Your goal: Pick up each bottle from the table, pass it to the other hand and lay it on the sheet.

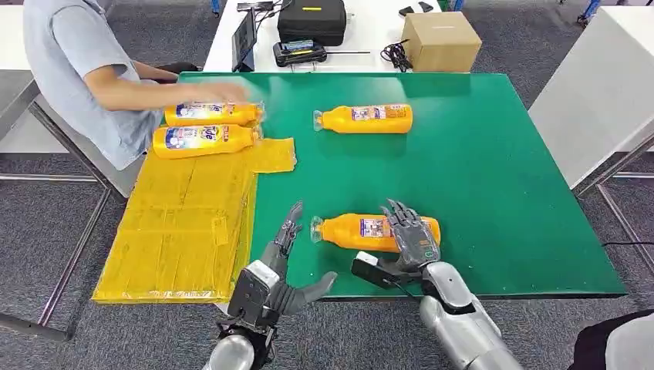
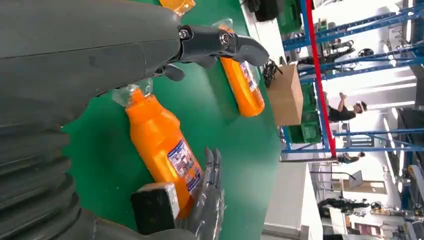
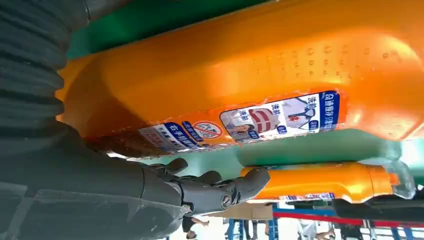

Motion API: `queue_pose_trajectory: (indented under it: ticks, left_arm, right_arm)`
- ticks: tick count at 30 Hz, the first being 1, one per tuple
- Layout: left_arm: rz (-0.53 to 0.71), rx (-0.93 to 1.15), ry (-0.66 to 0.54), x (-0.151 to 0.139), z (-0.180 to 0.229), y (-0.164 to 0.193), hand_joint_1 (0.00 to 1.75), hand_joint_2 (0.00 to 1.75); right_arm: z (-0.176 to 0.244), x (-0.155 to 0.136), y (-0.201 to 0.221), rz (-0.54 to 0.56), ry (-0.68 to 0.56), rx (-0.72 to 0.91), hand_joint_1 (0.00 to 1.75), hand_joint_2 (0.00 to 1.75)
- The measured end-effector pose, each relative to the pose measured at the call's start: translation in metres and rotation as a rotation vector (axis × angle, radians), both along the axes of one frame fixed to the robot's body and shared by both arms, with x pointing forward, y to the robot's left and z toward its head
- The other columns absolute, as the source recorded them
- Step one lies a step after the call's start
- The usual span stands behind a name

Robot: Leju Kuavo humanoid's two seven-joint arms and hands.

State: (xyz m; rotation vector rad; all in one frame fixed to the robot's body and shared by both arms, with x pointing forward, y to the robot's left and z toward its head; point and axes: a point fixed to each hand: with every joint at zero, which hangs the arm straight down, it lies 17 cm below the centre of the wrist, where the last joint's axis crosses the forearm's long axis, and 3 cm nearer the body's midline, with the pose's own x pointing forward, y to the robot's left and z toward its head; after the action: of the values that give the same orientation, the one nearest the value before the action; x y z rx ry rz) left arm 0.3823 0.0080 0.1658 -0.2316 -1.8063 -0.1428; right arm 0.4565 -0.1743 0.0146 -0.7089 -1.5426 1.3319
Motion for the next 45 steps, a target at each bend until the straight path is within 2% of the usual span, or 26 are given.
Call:
queue_pose_trajectory:
  ticks: [10,19,29,37,43,44,45]
  left_arm:
    - [-0.002,0.009,-0.003,-0.001,0.000,-0.001,0.00,1.75]
    - [0.016,0.052,0.004,-0.003,-0.007,0.002,0.00,1.75]
    - [-0.024,0.089,0.064,-0.011,-0.027,0.001,0.00,1.75]
    - [-0.066,0.129,0.092,-0.015,-0.038,-0.003,0.00,1.75]
    - [-0.072,0.135,0.096,-0.015,-0.040,-0.004,0.00,1.75]
    - [-0.074,0.135,0.096,-0.015,-0.040,-0.005,0.00,1.75]
    - [-0.077,0.137,0.096,-0.016,-0.040,-0.005,0.00,1.75]
  right_arm:
    - [0.000,0.004,0.002,-0.015,-0.007,-0.047,0.00,1.75]
    - [0.002,0.011,-0.006,-0.089,-0.037,-0.161,0.00,1.75]
    - [-0.004,0.020,-0.026,-0.155,0.057,-0.187,0.00,1.75]
    - [-0.012,0.029,-0.040,-0.148,0.166,-0.179,0.00,1.75]
    - [-0.015,0.036,-0.051,-0.157,0.205,-0.199,0.00,1.75]
    - [-0.015,0.037,-0.052,-0.156,0.209,-0.200,1.01,1.75]
    - [-0.016,0.038,-0.052,-0.148,0.216,-0.202,1.75,1.75]
